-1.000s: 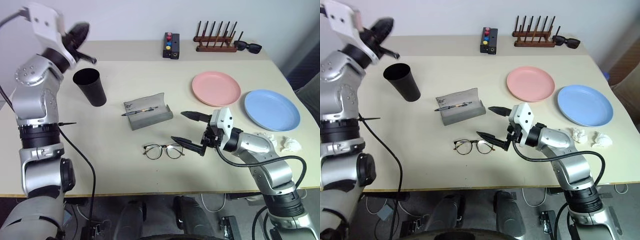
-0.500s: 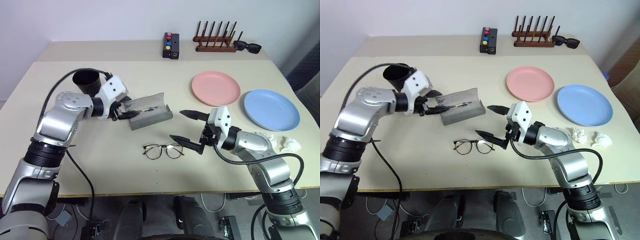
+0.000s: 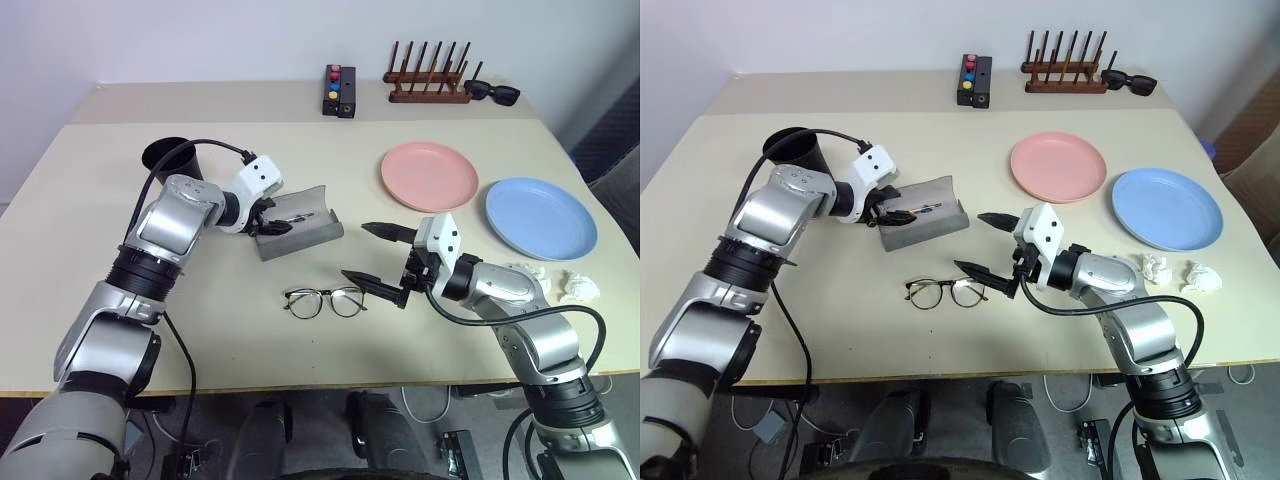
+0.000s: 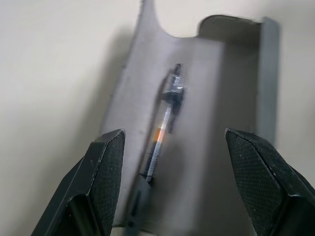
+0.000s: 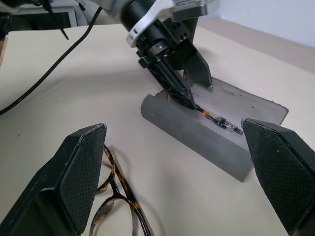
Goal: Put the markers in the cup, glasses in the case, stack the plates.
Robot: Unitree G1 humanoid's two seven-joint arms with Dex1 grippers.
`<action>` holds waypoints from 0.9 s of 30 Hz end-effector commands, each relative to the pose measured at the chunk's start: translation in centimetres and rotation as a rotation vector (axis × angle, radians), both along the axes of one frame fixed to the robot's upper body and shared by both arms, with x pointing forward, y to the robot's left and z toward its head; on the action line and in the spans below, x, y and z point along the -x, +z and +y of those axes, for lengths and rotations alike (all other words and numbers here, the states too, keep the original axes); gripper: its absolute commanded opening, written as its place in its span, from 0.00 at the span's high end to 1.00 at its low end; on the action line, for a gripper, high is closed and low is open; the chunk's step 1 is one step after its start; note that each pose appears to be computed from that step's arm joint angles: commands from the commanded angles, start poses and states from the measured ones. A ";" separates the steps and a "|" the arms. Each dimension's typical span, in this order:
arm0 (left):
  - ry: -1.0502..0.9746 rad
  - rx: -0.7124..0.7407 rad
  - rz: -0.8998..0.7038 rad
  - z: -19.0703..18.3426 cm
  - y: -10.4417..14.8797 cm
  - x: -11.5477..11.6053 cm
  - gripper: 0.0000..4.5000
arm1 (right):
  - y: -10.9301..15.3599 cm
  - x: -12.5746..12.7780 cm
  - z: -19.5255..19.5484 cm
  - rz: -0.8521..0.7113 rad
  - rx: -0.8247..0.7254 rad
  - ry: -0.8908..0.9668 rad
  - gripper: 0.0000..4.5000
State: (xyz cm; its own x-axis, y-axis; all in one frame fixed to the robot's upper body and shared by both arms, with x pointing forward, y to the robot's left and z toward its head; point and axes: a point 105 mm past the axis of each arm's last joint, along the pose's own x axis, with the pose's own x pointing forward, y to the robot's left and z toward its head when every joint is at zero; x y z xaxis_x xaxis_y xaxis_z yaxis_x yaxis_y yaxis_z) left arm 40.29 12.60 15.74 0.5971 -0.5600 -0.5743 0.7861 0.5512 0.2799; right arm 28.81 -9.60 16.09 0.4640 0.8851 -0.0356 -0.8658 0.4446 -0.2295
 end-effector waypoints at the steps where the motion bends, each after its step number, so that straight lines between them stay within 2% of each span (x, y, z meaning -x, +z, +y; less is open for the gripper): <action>1: 0.002 -0.034 -0.035 0.2 0.7 -0.8 0.27 | 0.8 0.0 0.1 -0.035 -0.015 0.005 0.00; 11: 0.007 -0.075 -0.014 0.5 -0.4 -1.7 0.27 | 0.6 0.0 0.1 -0.035 -0.016 0.001 0.00; 14: 0.007 -0.079 -0.012 0.6 -0.7 -1.7 0.47 | 0.5 0.0 0.1 -0.034 -0.015 0.000 0.00; 18: 0.014 -0.067 -0.010 0.6 -0.7 -1.7 0.91 | 0.5 0.1 0.2 -0.033 -0.014 -0.002 0.00; 19: 0.014 -0.066 -0.009 0.6 -0.7 -1.7 0.98 | 0.5 0.1 0.2 -0.033 -0.014 -0.002 0.00; 27: 0.032 -0.017 -0.027 0.3 -0.1 -1.8 0.98 | 0.5 0.1 0.2 -0.033 -0.015 -0.004 0.00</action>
